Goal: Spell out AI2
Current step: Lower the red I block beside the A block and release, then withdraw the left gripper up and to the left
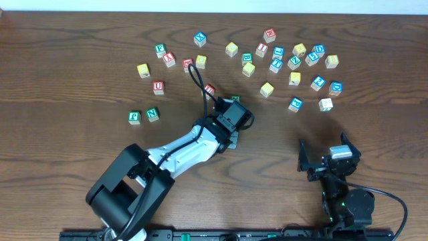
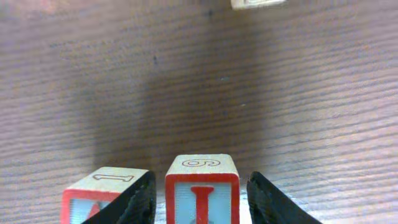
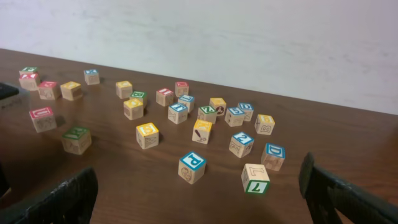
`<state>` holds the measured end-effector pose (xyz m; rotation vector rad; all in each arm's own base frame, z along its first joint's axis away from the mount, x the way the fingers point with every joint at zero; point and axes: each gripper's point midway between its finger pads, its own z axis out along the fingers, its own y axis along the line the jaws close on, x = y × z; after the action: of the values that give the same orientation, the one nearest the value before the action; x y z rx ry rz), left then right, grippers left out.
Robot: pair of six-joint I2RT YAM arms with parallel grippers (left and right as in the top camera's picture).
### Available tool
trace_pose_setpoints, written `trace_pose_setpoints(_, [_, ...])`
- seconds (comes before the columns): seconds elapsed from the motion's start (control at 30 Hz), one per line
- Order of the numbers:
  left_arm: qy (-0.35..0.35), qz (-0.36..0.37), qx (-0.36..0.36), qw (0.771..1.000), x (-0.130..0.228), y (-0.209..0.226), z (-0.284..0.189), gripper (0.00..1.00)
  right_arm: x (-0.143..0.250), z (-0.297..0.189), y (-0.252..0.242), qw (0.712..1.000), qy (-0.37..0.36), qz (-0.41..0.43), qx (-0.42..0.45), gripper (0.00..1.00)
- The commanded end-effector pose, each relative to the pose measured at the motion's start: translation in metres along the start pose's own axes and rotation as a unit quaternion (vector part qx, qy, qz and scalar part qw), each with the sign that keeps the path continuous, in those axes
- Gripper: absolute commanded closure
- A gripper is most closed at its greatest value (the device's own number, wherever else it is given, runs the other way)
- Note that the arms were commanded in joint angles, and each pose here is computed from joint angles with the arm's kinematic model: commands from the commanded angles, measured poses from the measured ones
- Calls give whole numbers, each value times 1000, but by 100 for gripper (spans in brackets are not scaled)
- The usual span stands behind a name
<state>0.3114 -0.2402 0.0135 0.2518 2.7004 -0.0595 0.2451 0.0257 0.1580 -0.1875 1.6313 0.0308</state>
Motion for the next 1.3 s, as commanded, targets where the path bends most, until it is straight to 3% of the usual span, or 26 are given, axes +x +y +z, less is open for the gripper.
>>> trace_pose_setpoints(0.0, [-63, 2, 17, 998, -39, -5, -37, 51, 0, 0, -1, 1000, 0, 8, 2, 1])
trace_pose_setpoints(0.37, [-208, 14, 84, 974, -89, -1, -162, 41, 0, 0, -1, 1000, 0, 8, 2, 1])
trace_pose_setpoints(0.43, [-256, 29, 92, 962, -98, 6, -201, 30, 0, 0, -1, 1000, 0, 8, 2, 1])
trace_pose_setpoints(0.63, [-338, -16, -20, 941, -106, 70, -256, 15, 0, 0, -1, 1000, 0, 8, 2, 1])
trace_pose_setpoints(0.87, [-285, 1, -68, 956, -85, 120, -252, 14, 0, 0, -1, 1000, 0, 8, 2, 1])
trace_pose_setpoints(1.07, [-214, 22, 35, 976, -77, 143, -224, 14, -6, 0, -5, 1000, -13, 4, 13, 1])
trace_pose_setpoints(1.27, [-200, -71, 104, 972, -80, 200, -211, 13, -30, -2, -1, 998, -63, 6, -3, 1])
